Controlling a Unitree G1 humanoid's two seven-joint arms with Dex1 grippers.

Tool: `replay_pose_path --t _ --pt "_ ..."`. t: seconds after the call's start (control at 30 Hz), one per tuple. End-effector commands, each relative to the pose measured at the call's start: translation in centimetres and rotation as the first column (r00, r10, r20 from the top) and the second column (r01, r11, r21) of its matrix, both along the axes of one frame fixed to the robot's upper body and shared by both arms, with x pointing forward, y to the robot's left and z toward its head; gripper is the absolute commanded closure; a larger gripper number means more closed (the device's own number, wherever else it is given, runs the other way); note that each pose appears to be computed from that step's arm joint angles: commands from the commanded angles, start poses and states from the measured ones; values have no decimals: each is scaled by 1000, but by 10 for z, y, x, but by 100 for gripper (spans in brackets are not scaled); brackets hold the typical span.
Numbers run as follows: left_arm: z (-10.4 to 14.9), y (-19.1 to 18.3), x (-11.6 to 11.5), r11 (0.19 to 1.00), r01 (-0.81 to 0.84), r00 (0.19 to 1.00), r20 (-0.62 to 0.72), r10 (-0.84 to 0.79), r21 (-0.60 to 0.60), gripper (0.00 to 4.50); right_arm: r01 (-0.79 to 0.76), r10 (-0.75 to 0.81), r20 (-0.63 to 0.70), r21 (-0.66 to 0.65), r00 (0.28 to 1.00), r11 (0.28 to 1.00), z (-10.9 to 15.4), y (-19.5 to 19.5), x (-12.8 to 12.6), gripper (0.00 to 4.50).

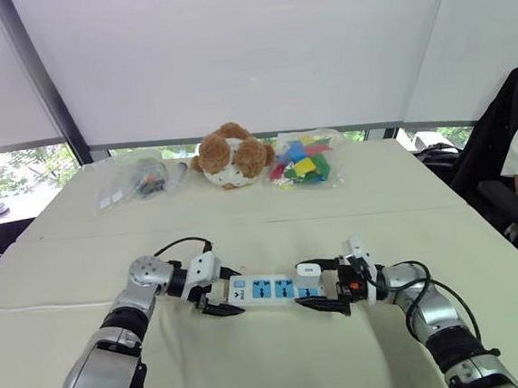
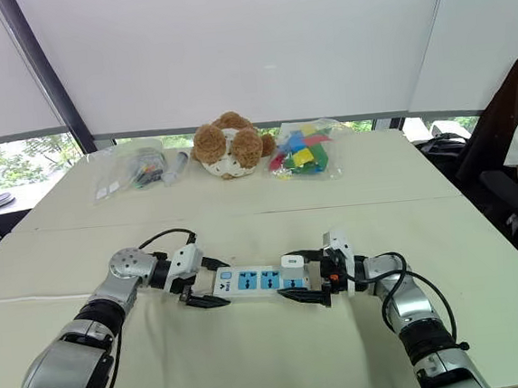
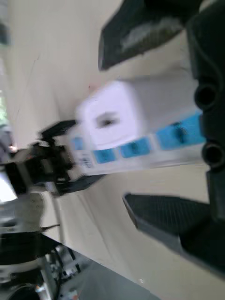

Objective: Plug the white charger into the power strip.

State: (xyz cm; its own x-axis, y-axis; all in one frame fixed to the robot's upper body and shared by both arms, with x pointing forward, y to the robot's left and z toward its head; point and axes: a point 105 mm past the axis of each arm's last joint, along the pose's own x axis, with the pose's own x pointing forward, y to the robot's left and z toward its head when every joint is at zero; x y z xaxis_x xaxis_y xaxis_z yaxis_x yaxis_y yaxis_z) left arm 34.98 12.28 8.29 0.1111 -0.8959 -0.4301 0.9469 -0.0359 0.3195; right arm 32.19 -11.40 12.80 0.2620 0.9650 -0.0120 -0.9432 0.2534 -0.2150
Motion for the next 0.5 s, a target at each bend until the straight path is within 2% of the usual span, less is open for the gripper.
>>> replay_pose_path --t 0.03,0.17,0.2,0.23,0.27,0.37,0.5 --pt "-11 12 10 991 -131 991 8 130 27 147 33 -42 162 54 986 998 53 -9 -5 9" --pt "-3 12 21 970 -235 971 21 237 -59 147 84 -88 181 30 979 996 74 -24 -24 9" --pt "0 12 23 959 -264 964 -18 264 -101 147 114 -113 168 5 979 993 74 -33 -30 9" --pt "3 13 22 953 -275 961 -66 268 -132 46 139 -134 150 -19 979 990 74 -40 -35 0" --pt "4 13 21 948 -279 959 -101 266 -151 7 155 -149 137 -36 979 987 73 -45 -39 0" --pt "4 18 12 944 -275 954 -175 245 -182 3 193 -193 14 -115 981 974 62 -65 -59 0" --pt "11 27 -3 953 -253 959 -175 224 -164 3 202 -222 -102 -178 970 963 52 -78 -79 0"
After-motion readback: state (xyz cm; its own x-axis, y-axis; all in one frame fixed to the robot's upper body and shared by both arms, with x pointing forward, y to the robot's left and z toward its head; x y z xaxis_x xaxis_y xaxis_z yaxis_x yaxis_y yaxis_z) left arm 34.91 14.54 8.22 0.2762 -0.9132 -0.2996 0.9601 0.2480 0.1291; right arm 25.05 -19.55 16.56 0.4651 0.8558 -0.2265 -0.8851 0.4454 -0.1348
